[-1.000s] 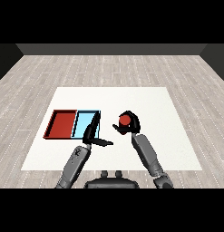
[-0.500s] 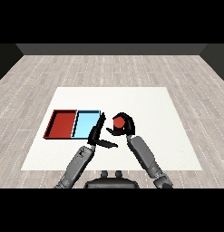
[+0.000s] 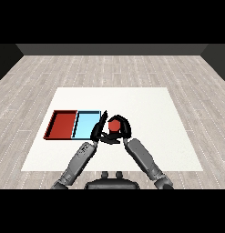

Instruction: Pick the red can and put it in the red box

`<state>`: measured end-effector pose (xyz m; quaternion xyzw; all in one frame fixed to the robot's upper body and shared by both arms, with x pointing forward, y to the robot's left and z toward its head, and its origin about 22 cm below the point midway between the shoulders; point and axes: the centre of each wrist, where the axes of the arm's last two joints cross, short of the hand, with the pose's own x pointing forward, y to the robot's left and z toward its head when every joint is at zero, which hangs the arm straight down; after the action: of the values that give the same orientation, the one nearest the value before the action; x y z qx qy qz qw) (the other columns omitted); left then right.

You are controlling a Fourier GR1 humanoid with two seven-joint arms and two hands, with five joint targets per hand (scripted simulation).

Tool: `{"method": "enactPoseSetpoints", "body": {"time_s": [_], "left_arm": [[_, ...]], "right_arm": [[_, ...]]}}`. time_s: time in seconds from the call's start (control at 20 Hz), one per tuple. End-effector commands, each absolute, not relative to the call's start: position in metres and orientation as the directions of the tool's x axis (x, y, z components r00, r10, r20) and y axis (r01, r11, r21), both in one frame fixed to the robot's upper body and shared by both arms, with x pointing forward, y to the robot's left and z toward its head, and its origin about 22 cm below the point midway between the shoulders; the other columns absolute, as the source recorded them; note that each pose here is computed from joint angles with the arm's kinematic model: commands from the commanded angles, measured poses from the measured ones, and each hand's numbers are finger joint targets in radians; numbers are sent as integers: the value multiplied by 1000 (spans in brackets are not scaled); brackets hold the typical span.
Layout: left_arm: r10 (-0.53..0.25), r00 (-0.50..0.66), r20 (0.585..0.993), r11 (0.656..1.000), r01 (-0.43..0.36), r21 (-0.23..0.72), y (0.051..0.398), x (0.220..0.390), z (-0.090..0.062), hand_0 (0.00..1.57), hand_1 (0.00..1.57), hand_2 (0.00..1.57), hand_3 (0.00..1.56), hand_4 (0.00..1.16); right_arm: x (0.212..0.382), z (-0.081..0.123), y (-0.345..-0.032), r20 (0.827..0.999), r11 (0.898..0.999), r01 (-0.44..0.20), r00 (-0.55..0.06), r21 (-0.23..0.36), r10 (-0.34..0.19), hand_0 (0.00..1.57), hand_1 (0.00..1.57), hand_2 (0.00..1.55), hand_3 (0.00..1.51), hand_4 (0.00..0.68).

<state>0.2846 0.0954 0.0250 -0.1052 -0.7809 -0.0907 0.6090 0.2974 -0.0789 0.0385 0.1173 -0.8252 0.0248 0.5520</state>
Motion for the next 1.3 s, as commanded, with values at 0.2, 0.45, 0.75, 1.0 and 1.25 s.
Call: {"method": "enactPoseSetpoints", "body": {"time_s": [0.2,0.45,0.75,1.0,1.25], "left_arm": [[41,-244,969,959,283,31,83,303,44,0,0,0,0,0],[24,-227,974,949,311,49,63,295,29,0,0,0,0,0],[-39,-248,968,976,196,90,61,273,22,0,0,0,0,429],[-7,-217,976,975,214,54,72,290,5,1552,1552,1479,1384,868],[-59,-200,978,976,192,99,51,293,30,1571,1571,1536,1446,996]], "right_arm": [[293,68,-77,904,964,-240,-377,112,-199,1443,1443,1426,1383,609],[291,42,-56,906,958,-271,-375,97,-198,1459,1459,1445,1395,588],[288,52,-64,899,954,-273,-378,121,-222,1486,1486,1461,1406,504],[288,49,-54,886,943,-303,-389,134,-251,1503,1503,1452,1400,523],[293,62,-74,881,945,-305,-405,120,-243,1467,1467,1439,1392,561]]}}
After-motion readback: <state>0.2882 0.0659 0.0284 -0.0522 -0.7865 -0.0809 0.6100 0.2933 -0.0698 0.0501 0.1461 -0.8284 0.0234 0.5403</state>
